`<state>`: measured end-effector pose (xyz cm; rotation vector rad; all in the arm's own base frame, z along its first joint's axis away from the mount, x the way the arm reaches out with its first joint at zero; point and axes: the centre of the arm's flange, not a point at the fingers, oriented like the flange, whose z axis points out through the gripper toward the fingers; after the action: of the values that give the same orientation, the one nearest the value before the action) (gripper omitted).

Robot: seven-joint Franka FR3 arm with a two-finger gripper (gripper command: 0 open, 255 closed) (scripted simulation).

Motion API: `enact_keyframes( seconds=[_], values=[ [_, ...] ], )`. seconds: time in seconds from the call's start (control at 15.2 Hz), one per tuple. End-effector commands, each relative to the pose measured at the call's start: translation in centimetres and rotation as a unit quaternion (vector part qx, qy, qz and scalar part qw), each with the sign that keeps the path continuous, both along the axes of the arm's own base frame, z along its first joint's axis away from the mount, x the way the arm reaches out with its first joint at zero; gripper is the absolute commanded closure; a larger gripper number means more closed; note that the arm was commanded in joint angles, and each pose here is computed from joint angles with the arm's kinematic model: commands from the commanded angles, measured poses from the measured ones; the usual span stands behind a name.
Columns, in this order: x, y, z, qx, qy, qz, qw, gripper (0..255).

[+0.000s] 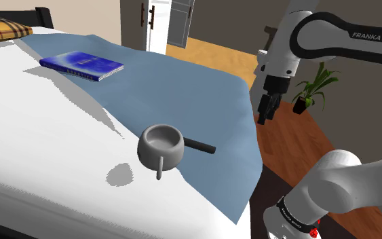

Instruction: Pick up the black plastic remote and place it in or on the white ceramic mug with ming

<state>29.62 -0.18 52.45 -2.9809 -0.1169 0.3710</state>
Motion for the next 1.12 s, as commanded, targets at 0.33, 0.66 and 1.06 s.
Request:
enact_keyframes(
  seconds=[0.33,0.66,1.06],
  values=[
    [3.6,3.3,-3.8,0.002,-0.031,0.062,0.9976,0],
    [7.0,7.1,-7.4,0.003,-0.063,0.124,0.9903,0],
    [10.7,12.2,-11.4,0.005,-0.100,0.197,0.9753,0]
  ],
)
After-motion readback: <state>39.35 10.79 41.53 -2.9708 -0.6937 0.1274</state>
